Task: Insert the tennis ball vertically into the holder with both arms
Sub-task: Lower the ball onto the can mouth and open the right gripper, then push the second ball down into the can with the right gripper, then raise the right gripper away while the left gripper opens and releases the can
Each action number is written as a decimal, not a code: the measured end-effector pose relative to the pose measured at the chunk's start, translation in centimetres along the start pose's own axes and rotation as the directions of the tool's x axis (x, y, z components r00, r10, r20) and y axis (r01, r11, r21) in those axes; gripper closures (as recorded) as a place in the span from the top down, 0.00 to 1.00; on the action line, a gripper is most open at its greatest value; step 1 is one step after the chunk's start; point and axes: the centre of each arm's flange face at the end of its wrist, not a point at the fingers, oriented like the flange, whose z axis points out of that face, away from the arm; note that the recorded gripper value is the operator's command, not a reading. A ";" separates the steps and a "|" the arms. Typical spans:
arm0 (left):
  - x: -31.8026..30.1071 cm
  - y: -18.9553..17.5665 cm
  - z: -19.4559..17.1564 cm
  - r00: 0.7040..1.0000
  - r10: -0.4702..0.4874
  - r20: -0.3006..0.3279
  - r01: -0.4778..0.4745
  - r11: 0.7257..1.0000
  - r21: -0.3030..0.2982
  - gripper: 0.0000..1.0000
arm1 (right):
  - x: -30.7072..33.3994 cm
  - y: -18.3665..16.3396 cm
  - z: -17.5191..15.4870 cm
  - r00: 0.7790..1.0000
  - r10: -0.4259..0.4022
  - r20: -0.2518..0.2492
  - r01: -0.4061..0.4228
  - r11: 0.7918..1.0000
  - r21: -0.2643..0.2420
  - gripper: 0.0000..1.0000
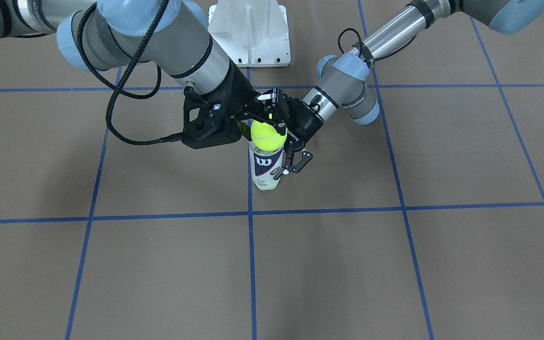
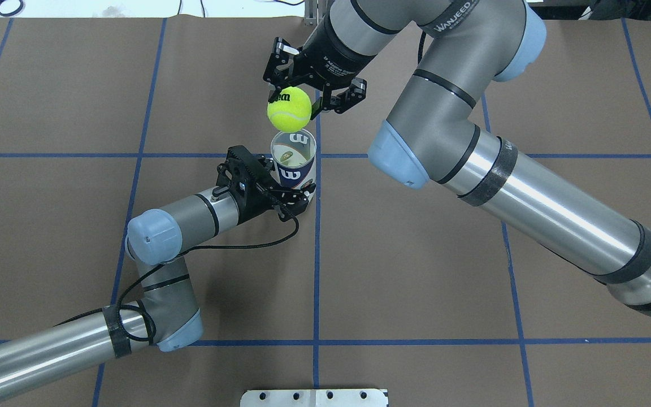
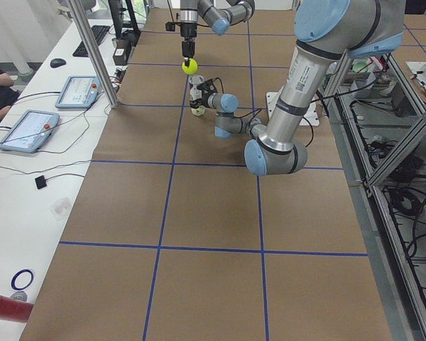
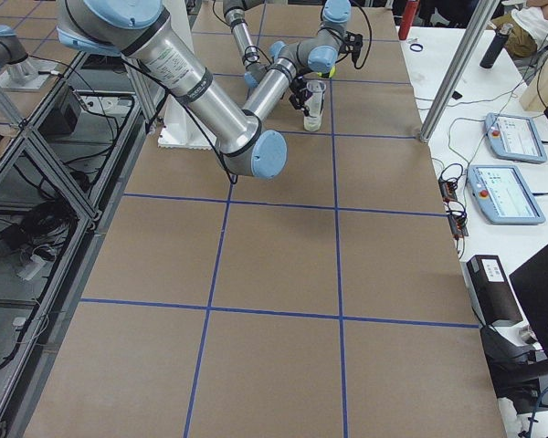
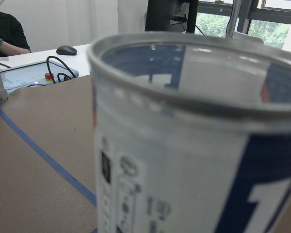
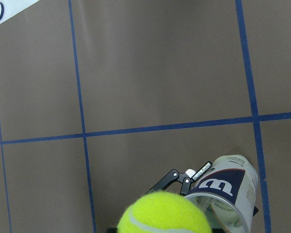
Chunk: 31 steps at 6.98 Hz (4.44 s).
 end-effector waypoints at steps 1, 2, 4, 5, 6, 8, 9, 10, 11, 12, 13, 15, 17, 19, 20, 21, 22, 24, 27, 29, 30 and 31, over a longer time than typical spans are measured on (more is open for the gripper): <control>0.0 0.0 0.0 1.000 0.000 0.000 0.000 1.000 -0.001 0.83 | 0.0 0.2 0.3 1.000 0.002 -0.008 -0.002 1.000 -0.005 0.20; 0.0 0.1 0.0 1.000 0.001 0.001 -0.001 1.000 -0.001 0.83 | 0.0 0.3 0.6 1.000 0.005 -0.013 -0.005 1.000 -0.010 0.99; -0.1 0.1 0.0 1.000 0.001 0.001 -0.001 1.000 -0.001 0.83 | 0.2 0.7 1.1 1.000 0.011 -0.018 -0.011 1.000 -0.012 1.00; -0.1 0.0 0.0 1.000 0.001 0.002 -0.001 1.000 -0.001 0.83 | 0.2 0.9 1.2 1.000 0.012 -0.018 -0.013 1.000 -0.004 1.00; -0.1 0.0 0.0 1.000 0.001 0.002 -0.001 1.000 -0.001 0.83 | 0.1 1.1 1.1 1.000 0.011 -0.017 -0.011 1.000 0.001 1.00; -0.1 0.0 0.0 1.000 0.001 0.002 -0.001 1.000 0.000 0.84 | -0.3 1.7 0.3 1.000 0.001 -0.001 -0.001 1.000 0.005 0.03; -0.1 0.0 0.0 1.000 0.001 0.002 -0.001 1.000 0.000 0.84 | -0.6 2.2 -0.4 1.000 0.001 0.011 -0.001 1.000 0.008 0.00; -0.1 0.0 0.0 1.000 0.001 0.002 -0.001 1.000 0.000 0.84 | -0.9 2.5 -1.1 1.000 -0.002 0.023 0.001 1.000 0.013 0.00; -0.1 0.0 0.0 1.000 0.001 0.002 -0.001 1.000 0.000 0.84 | -1.1 2.6 -1.5 1.000 -0.009 0.029 0.008 1.000 0.016 0.00; -0.1 0.0 0.0 1.000 0.001 0.002 -0.001 1.000 0.000 0.84 | -1.1 2.7 -1.4 0.999 -0.013 0.030 0.012 1.000 0.016 0.00; -0.1 0.0 0.0 1.000 0.001 0.002 -0.001 1.000 0.000 0.84 | -1.0 2.9 -0.6 1.000 -0.014 0.021 0.014 1.000 0.019 0.00; -0.2 0.0 0.0 1.000 0.001 0.002 -0.001 1.000 -0.001 0.84 | -0.5 3.7 3.2 1.000 -0.010 -0.022 0.011 0.999 0.039 0.00; -0.1 0.1 -0.1 1.000 0.001 0.002 -0.001 1.000 -0.002 0.84 | 0.1 4.1 5.5 0.999 -0.003 -0.052 0.005 0.999 0.038 0.00; -0.1 0.1 0.0 1.000 0.001 0.001 -0.001 1.000 -0.002 0.93 | -0.1 4.1 5.1 0.999 -0.006 -0.045 0.008 0.999 0.043 0.33; -0.1 0.1 -0.1 1.000 0.001 0.001 -0.001 1.000 -0.002 1.00 | -0.3 3.8 4.1 0.999 -0.009 -0.033 0.011 0.999 0.051 0.99; -0.2 0.2 -0.1 1.000 0.001 0.002 -0.001 1.000 -0.003 1.00 | -0.5 3.6 3.1 1.000 -0.013 -0.021 0.014 0.998 0.060 1.00; -0.2 0.3 -0.1 1.000 0.002 0.003 -0.002 1.000 -0.005 1.00 | -0.7 3.6 2.5 1.000 -0.015 -0.013 0.016 0.998 0.065 1.00; -0.4 0.5 -0.2 1.000 0.001 0.005 -0.001 1.000 -0.008 1.00 | -0.7 3.1 1.2 1.000 -0.018 0.000 0.018 0.997 0.081 1.00; -0.2 0.7 -0.5 1.000 -0.002 -0.004 0.001 1.000 -0.004 1.00 | -0.6 1.8 -0.6 1.000 -0.012 0.009 0.011 0.994 0.110 1.00; -0.2 0.8 -0.7 1.000 -0.004 -0.007 0.004 1.000 -0.001 1.00 | -0.2 1.1 -1.5 1.000 -0.007 0.010 0.006 0.993 0.118 1.00; -0.4 0.9 -1.1 1.000 -0.006 -0.006 0.006 1.000 -0.001 1.00 | 0.2 0.7 -2.1 1.000 -0.003 0.012 0.001 0.993 0.114 1.00; -0.7 1.2 -1.9 1.000 -0.007 -0.006 0.007 1.000 -0.002 1.00 | 1.0 0.1 -3.1 1.000 0.005 0.014 -0.007 0.994 0.107 1.00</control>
